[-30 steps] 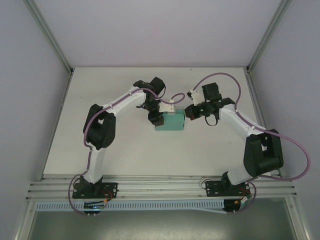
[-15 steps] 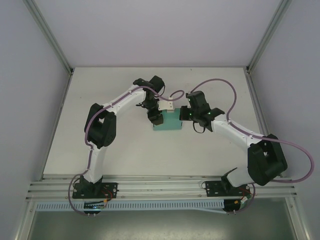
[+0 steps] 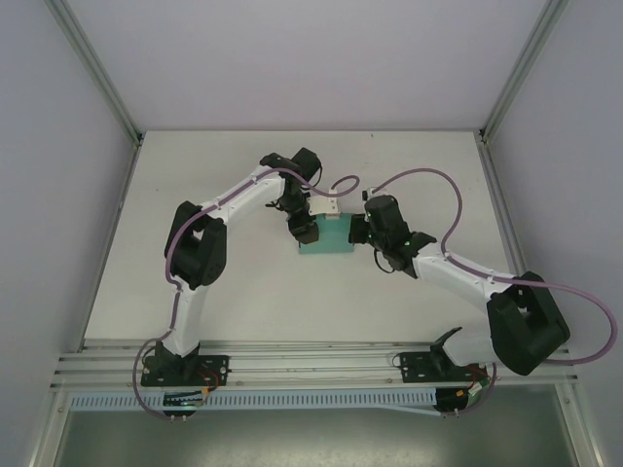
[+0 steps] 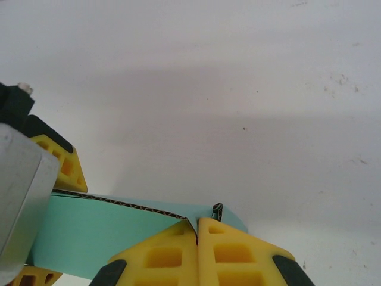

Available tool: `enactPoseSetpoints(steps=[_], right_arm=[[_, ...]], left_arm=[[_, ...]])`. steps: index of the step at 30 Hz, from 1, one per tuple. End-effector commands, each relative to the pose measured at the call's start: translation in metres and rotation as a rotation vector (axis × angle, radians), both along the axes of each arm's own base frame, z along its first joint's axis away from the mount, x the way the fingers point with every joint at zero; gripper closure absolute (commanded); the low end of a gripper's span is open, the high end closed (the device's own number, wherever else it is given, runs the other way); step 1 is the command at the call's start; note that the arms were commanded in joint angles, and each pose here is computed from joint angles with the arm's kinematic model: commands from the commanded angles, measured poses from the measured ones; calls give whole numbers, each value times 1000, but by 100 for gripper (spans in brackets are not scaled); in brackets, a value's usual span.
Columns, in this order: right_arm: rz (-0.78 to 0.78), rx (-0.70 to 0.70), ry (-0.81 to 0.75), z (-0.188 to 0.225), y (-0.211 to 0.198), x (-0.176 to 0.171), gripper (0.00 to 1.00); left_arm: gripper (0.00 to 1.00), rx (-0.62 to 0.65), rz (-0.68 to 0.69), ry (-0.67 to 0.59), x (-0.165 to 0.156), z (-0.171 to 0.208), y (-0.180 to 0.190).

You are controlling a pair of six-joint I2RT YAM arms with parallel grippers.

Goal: Assemble paper box

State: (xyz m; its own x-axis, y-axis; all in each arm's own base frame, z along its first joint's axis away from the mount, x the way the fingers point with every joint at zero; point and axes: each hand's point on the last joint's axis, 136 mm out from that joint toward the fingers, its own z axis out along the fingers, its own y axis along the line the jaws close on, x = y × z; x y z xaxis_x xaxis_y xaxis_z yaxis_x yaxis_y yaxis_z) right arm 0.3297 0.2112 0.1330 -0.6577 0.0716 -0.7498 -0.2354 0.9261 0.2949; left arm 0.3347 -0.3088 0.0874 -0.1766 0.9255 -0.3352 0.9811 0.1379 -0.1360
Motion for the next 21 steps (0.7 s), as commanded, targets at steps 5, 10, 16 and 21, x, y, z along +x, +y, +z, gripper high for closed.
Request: enactPoseSetpoints(steps=[5, 10, 16, 21], right_arm=[[82, -105, 171, -90, -11, -43, 100], [63, -201, 183, -112, -18, -45, 100], [57, -258, 198, -112, -30, -56, 100], [95, -216, 193, -105, -27, -66, 100]], left_arm=[[44, -20, 27, 50, -6, -12, -10], [43, -16, 38, 54, -6, -13, -9], [43, -15, 49, 54, -5, -14, -9], [43, -25, 61, 52, -3, -12, -12]])
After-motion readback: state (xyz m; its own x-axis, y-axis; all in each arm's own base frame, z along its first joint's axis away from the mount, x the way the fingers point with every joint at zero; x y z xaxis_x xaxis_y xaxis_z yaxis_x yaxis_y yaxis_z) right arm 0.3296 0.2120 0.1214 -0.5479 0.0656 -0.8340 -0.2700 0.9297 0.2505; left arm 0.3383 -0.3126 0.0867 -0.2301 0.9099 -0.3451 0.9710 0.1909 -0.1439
